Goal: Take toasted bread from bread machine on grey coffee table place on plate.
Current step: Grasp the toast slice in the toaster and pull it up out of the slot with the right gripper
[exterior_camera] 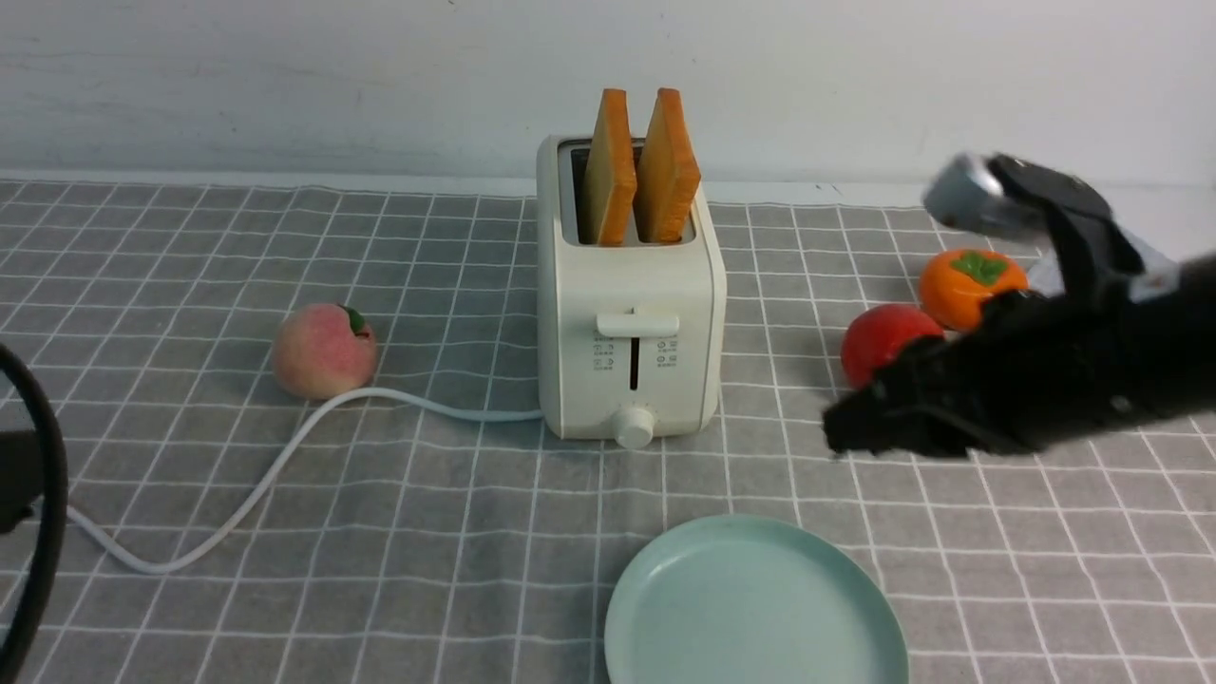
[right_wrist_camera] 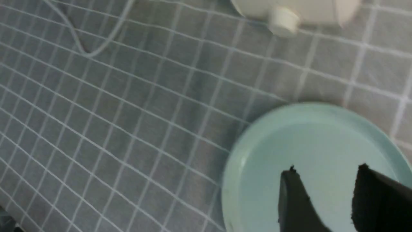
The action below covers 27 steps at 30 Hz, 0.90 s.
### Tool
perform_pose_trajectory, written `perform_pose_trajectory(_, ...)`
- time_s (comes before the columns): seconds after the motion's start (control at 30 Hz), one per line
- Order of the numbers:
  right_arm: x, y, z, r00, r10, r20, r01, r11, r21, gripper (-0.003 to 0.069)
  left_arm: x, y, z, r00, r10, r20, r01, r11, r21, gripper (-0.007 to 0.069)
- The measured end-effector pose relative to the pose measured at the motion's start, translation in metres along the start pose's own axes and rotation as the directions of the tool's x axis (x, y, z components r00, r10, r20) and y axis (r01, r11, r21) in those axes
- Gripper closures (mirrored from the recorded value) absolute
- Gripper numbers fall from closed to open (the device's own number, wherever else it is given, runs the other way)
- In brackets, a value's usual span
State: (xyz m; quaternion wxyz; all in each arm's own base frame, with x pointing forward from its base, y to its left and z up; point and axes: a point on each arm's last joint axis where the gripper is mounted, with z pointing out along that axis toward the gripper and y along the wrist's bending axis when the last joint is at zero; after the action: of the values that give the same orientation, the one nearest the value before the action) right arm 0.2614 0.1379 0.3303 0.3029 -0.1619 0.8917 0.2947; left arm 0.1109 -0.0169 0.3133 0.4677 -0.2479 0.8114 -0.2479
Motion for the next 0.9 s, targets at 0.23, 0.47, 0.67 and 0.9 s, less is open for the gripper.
perform_pose_trajectory(0.23, -0.104, 0.002, 0.034, 0.979, -0.088, 0.182, 0.092, 0.996, -0.01, 0.0251, 0.016, -0.009, -0.001, 0.979, 0.146, -0.144, -0.132, 0.986, 0.1, 0.0386)
perform_pose_trajectory(0.47, -0.15, -0.018, 0.081, 0.959, -0.133, 0.251, 0.13, 0.991, 0.028, 0.0185, 0.023, -0.012, -0.002, 0.963, 0.187, -0.193, -0.163, 0.977, 0.137, 0.0386)
perform_pose_trajectory(0.67, -0.157, -0.047, 0.118, 0.95, -0.179, 0.257, 0.151, 0.981, 0.124, 0.018, 0.026, -0.013, -0.003, 0.958, 0.171, -0.231, -0.14, 0.98, 0.142, 0.0386)
perform_pose_trajectory(0.9, -0.157, -0.059, 0.122, 0.949, -0.181, 0.258, 0.144, 0.977, 0.155, 0.0177, 0.027, -0.013, -0.003, 0.955, 0.169, -0.242, -0.138, 0.98, 0.141, 0.0386)
